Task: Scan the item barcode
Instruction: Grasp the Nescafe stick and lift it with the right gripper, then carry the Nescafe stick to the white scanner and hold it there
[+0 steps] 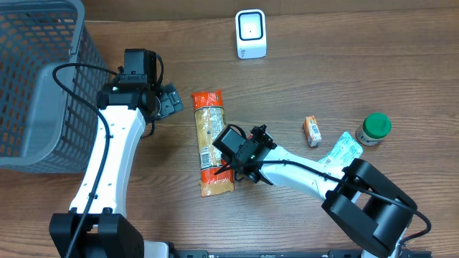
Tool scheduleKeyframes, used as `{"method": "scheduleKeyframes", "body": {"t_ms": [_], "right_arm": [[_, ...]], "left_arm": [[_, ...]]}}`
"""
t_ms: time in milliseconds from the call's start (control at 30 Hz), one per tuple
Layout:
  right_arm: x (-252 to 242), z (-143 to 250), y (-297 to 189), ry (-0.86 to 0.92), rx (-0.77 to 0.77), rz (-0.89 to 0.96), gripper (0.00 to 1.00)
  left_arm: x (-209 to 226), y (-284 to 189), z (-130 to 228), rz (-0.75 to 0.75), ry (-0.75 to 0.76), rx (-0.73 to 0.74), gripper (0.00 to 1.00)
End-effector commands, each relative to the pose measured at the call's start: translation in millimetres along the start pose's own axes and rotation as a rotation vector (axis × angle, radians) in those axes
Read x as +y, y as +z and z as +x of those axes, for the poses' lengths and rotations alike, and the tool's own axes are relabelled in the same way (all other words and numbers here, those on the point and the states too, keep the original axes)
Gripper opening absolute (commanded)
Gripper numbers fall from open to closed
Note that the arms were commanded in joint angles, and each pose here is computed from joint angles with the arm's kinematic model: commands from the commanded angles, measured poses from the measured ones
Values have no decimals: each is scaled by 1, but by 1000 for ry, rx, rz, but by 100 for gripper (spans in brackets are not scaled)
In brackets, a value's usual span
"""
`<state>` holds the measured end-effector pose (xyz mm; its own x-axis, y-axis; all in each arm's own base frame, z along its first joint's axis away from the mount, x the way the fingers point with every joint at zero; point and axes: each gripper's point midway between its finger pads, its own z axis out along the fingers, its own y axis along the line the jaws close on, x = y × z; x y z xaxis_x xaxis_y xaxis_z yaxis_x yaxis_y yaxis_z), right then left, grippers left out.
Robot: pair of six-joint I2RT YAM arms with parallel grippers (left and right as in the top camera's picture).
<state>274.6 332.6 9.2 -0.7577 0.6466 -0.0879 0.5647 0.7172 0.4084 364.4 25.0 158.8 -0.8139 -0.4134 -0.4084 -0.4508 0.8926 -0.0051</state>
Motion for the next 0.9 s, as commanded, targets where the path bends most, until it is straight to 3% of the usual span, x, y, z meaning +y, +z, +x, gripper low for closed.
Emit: {"method": "scheduleKeyframes", "body": {"t_ms": [0,267,400,567,700,867], "right_arm": [[0,-10,-5,-101,-21,-7,4],[34,-31,-75,-438,-71,-137,4],[54,-33,-123,-855,-147,-240,3],[53,-53,-167,-872,-174,-268,3],[61,-61,-189,-927,-43,-356,3],[70,-104,-217,-909,-44,-330,3]], "left_arm": [[1,1,-1,-10,11,-2,100],[1,1,-1,-10,11,-2,100],[1,1,-1,-10,11,-2,100],[1,1,-1,-10,11,-2,100],[1,1,-1,-10,11,-2,100],[1,1,-1,-10,11,-2,100]]}}
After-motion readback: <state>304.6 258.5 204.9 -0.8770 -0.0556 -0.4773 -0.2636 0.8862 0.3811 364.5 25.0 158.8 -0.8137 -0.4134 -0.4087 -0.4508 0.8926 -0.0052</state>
